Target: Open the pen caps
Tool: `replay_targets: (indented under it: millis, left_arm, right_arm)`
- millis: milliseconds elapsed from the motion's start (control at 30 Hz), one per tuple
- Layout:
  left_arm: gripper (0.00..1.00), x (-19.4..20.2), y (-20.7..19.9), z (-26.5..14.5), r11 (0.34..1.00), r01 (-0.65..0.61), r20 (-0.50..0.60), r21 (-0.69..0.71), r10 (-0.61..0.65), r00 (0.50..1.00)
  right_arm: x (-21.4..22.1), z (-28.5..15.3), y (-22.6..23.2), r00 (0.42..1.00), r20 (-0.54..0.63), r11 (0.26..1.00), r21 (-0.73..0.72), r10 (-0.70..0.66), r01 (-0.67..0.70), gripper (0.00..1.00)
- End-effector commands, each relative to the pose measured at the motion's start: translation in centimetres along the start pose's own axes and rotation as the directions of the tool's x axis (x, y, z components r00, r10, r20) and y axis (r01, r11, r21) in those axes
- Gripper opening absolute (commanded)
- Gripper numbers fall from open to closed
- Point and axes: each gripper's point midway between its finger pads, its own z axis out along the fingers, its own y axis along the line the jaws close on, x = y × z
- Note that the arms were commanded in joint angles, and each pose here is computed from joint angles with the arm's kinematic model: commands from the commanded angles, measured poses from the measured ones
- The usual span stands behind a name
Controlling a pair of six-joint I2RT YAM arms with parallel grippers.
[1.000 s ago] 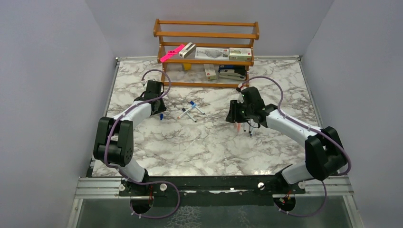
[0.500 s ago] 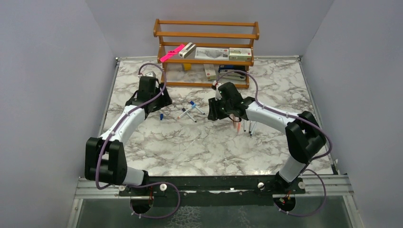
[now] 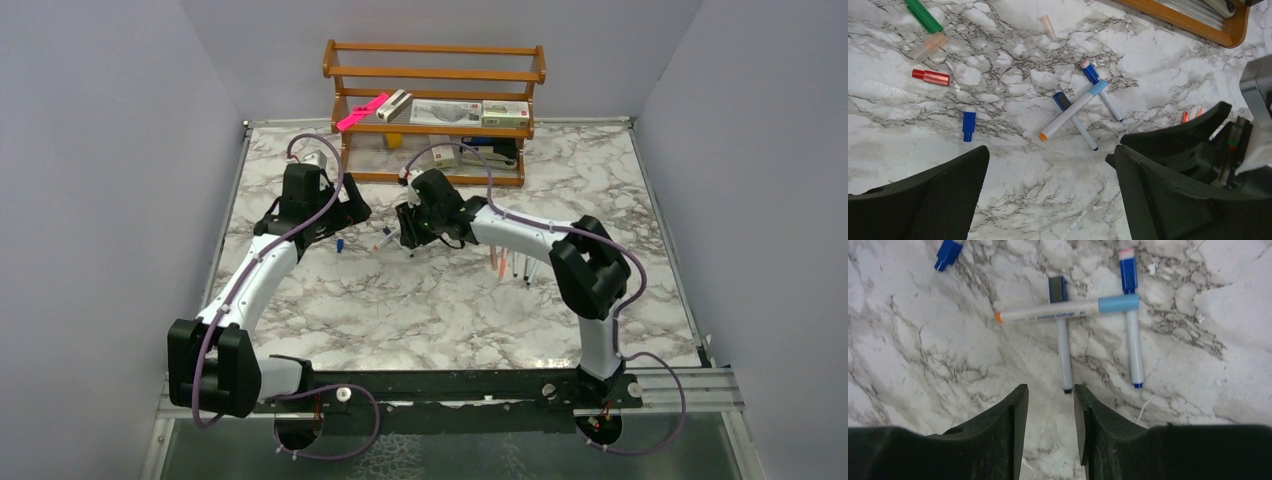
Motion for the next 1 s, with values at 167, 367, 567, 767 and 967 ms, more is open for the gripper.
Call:
replay_targets:
  millis: [167, 367, 567, 767, 967]
  left_arm:
    - [0.99, 0.9, -0.6, -1.3, 0.999, 0.005, -0.014, 0.048, -0.004, 1.000]
    - [0.99, 0.8, -0.9, -1.7, 0.998, -0.002, -0.009, 0.063, 0.003, 1.000]
    - [0.99, 0.8, -1.0, -1.9, 0.998, -0.011, -0.004, 0.069, 0.012, 1.000]
    - [0.99, 1.0, -0.9, -1.9, 0.997, -0.014, -0.006, 0.069, 0.015, 1.000]
    - [0.99, 1.2, -0.9, -1.7, 0.997, -0.012, -0.011, 0.075, 0.013, 1.000]
  right_arm:
    - [-2.0, 4.3, -1.4, 0.980, -0.070, 0.973, 0.156, 0.185, -0.172, 0.44]
    - [-1.8, 5.6, -1.2, 0.966, -0.086, 0.959, 0.167, 0.244, -0.228, 0.45]
    - [-1.1, 5.5, -1.5, 0.961, -0.081, 0.952, 0.183, 0.264, -0.246, 0.46]
    - [-1.5, 5.8, -1.3, 0.960, -0.072, 0.950, 0.178, 0.272, -0.256, 0.46]
    - [-2.1, 6.4, -1.1, 0.951, -0.068, 0.942, 0.179, 0.301, -0.286, 0.46]
